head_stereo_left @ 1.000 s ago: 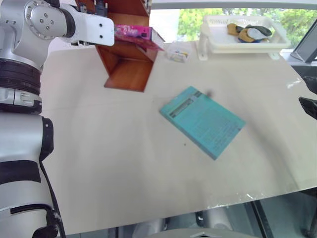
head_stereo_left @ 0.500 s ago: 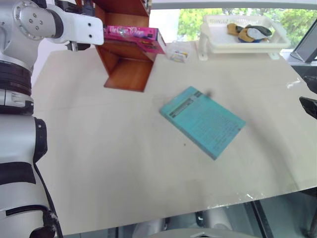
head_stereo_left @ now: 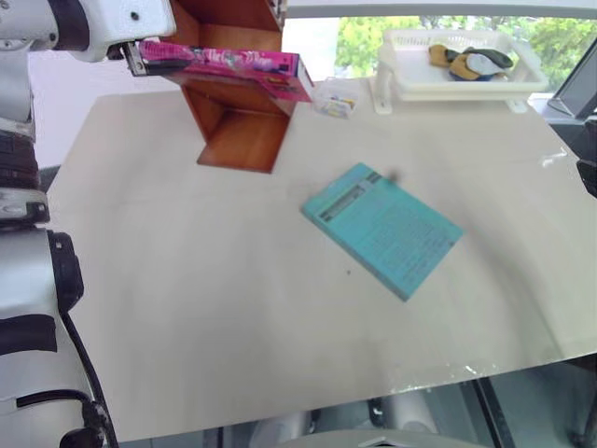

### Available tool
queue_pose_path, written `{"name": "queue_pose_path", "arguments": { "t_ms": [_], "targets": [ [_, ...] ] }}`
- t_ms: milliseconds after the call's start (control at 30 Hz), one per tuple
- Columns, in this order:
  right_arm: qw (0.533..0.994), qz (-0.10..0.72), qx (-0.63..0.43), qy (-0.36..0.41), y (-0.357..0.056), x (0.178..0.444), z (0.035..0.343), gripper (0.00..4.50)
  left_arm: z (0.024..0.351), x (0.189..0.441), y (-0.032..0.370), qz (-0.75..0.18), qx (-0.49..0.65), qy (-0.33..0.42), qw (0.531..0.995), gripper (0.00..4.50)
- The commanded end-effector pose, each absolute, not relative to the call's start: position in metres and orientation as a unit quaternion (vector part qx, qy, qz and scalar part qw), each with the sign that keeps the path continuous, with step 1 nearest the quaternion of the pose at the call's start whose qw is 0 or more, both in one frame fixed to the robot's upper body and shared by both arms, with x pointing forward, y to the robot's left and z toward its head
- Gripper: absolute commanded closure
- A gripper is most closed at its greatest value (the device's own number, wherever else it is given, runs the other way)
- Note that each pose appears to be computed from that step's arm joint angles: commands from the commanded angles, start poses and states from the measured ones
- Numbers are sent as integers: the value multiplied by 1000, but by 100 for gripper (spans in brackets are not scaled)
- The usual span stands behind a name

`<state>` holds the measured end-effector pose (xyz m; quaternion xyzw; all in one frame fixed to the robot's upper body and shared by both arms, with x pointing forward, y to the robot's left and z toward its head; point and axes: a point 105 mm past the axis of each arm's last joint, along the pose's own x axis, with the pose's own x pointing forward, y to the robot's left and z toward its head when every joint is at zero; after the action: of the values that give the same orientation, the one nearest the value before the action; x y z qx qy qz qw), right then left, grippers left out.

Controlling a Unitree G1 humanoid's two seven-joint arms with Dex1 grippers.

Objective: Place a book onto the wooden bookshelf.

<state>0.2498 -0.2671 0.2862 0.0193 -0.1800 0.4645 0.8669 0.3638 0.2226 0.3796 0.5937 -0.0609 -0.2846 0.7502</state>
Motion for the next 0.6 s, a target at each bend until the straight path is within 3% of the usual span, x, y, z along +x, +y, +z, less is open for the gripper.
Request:
{"name": "queue_pose_path", "arguments": {
  "t_ms": [33, 167, 333, 500, 600],
  "targets": [
    [862, 468, 0, -195, -266, 246, 295, 0, 366, 322, 184, -430, 492, -96, 751, 55],
    [867, 465, 1, -177, -269, 239, 287, 0, 337, 280, 180, -529, 371, -48, 762, 55],
    [882, 451, 3, -136, -276, 231, 268, 0, 298, 255, 182, -571, 239, 8, 786, 55],
    [908, 412, 0, -73, -294, 236, 233, 0, 215, 269, 203, -495, 163, 97, 848, 55],
    [927, 375, -22, -18, -313, 242, 205, 0, 187, 281, 218, -440, 125, 102, 883, 55]
  ]
}}
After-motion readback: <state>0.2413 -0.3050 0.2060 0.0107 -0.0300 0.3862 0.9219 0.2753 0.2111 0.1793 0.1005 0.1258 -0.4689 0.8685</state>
